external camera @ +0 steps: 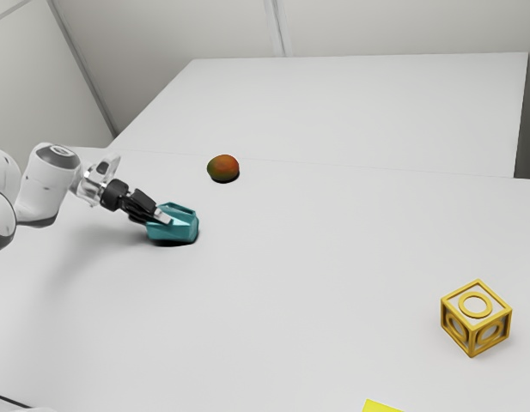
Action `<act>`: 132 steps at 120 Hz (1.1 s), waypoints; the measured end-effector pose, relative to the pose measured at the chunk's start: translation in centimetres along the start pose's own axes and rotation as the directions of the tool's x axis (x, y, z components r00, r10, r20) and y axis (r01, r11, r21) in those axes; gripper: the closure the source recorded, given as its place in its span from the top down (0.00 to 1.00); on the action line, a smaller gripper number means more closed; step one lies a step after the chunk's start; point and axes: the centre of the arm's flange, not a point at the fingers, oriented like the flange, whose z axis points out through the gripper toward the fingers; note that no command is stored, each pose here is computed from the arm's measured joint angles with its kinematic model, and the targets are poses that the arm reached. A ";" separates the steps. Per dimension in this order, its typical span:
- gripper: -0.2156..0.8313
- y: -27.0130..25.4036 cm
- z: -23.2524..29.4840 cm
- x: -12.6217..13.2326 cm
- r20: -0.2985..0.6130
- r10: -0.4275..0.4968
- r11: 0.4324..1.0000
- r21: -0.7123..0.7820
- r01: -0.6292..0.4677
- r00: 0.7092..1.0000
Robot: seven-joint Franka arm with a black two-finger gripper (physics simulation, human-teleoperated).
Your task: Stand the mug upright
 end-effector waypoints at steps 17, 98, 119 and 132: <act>0.14 0.3 0.1 0.2 -0.002 0.016 1.000 -0.006 -0.016 1.000; 0.04 6.9 -0.9 3.1 0.078 0.163 0.971 0.165 -0.174 0.984; 0.04 11.7 0.0 3.6 0.212 0.198 0.906 0.332 -0.261 0.957; 0.04 14.6 1.2 3.9 0.291 0.202 0.850 0.421 -0.315 0.935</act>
